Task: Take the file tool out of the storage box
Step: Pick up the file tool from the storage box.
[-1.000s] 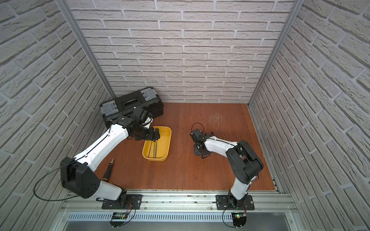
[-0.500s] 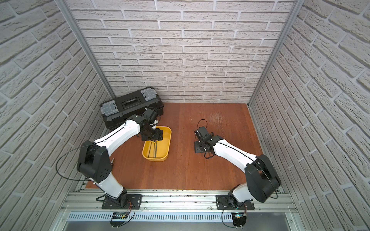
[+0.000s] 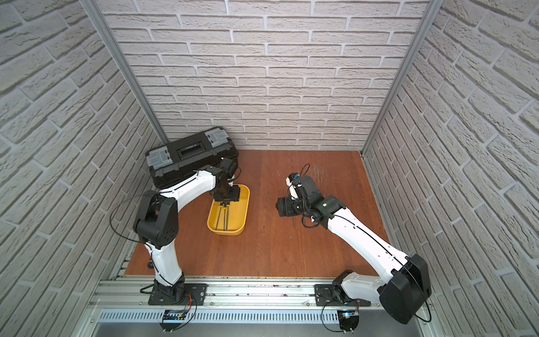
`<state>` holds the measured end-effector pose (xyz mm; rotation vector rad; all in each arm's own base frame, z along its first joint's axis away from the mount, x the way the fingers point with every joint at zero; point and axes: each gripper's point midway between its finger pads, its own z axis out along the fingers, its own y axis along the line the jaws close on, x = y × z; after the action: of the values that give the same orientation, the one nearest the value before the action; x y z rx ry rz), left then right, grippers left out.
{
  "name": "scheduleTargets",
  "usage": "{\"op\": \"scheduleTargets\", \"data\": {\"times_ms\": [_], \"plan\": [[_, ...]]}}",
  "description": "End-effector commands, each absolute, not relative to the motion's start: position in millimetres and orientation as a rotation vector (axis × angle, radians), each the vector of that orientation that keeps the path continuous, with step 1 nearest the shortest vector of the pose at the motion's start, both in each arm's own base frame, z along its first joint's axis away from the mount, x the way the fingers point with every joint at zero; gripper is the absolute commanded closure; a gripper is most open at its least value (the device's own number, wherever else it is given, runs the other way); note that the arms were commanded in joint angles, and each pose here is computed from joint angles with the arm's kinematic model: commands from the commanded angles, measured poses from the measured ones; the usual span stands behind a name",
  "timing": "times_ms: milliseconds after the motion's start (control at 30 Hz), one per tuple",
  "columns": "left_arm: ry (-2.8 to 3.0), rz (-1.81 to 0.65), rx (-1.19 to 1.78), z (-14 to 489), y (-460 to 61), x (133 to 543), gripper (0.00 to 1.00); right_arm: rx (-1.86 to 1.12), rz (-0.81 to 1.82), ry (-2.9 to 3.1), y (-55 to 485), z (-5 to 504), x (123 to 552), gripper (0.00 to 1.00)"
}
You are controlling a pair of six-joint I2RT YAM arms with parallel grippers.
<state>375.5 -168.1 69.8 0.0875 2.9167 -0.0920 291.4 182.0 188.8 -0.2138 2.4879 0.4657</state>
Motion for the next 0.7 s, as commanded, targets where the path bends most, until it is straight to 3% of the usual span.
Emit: {"op": "scheduleTargets", "data": {"times_ms": [0,400,667], "plan": [[2.888,-0.067,0.070,65,-171,390,0.37,-0.240,0.481,2.496,183,186,287,0.15],[2.894,0.015,0.054,46,-169,407,0.53,-0.230,0.454,2.504,179,173,287,0.15],[2.894,0.069,0.046,45,-161,405,0.54,-0.230,0.444,2.516,178,168,288,0.15]]}}
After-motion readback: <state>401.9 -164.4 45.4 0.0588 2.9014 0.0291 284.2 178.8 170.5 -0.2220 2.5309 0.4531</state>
